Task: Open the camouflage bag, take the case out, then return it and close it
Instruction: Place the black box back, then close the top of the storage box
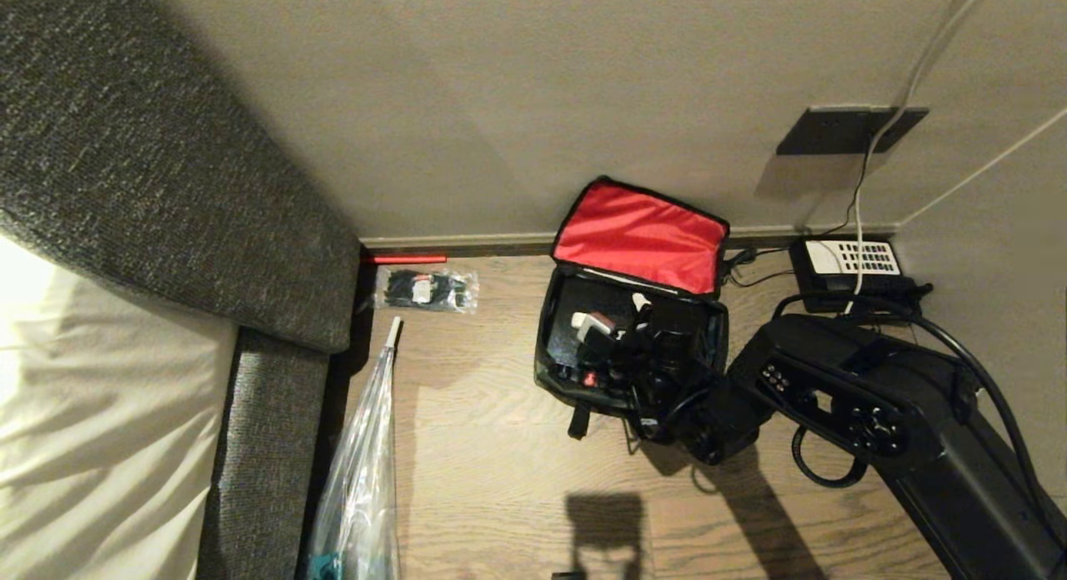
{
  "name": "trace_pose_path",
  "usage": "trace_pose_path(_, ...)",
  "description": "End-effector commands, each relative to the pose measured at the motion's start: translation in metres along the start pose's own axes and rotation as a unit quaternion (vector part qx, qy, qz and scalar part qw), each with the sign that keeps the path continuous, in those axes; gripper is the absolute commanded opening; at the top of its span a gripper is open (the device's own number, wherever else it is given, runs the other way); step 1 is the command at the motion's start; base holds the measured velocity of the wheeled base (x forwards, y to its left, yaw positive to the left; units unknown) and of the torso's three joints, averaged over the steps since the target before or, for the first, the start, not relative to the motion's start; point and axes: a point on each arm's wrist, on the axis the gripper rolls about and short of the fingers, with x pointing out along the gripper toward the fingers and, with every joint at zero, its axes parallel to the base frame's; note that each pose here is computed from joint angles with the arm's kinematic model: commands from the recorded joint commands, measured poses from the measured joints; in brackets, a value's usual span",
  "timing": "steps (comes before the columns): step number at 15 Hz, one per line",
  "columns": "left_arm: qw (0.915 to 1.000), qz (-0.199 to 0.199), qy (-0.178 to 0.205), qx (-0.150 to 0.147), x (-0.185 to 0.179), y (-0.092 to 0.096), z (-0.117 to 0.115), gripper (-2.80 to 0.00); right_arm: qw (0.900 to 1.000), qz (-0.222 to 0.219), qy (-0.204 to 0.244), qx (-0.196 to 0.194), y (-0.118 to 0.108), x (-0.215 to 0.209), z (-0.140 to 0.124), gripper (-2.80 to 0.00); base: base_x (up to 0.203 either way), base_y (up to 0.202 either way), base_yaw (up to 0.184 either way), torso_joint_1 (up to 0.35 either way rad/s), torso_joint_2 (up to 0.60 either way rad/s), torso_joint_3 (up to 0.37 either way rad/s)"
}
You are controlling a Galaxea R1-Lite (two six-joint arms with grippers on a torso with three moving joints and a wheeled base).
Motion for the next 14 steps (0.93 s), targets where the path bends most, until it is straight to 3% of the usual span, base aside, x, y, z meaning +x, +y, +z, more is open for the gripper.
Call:
trace_pose_path(1,1.0,0.0,0.002,0.0,0.0,0.0,0.0,-2.8,1.0,0.02,0.004,-0.01,-0.001,-0.013,0.0,0.0,0.0,0.0,0.0,0.0,0.0,0.0)
trace_pose_path(5,1.0,0.0,0.002,0.0,0.0,0.0,0.0,-2.8,0.999,0.043,0.001,0.004,-0.02,-0.04,0.008,0.0,0.0,0.0,0.0,0.0,0.0,0.0)
trace_pose_path(8,1.0,0.0,0.002,0.0,0.0,0.0,0.0,-2.8,0.998,0.058,-0.01,0.036,-0.073,-0.073,0.017,0.0,0.0,0.0,0.0,0.0,0.0,0.0)
trace_pose_path(11,0.9999,0.0,-0.013,0.0,-0.002,0.0,0.0,-2.8,0.986,0.116,-0.025,0.12,-0.127,-0.11,0.012,0.0,0.0,0.0,0.0,0.0,0.0,0.0)
trace_pose_path(12,0.9998,0.0,-0.022,0.0,-0.003,0.0,-0.001,-2.8,0.975,0.141,-0.007,0.173,-0.143,-0.125,0.005,0.0,0.0,0.0,0.0,0.0,0.0,0.0)
trace_pose_path(13,0.9996,0.0,-0.028,-0.001,-0.004,0.0,-0.001,-2.8,0.953,0.165,0.02,0.255,-0.151,-0.136,-0.001,0.0,0.0,0.0,0.0,0.0,0.0,0.0)
trace_pose_path(14,0.9996,0.0,-0.027,-0.001,-0.004,0.0,-0.002,-2.8,0.914,0.185,0.053,0.357,-0.156,-0.145,-0.008,0.0,0.0,0.0,0.0,0.0,0.0,0.0)
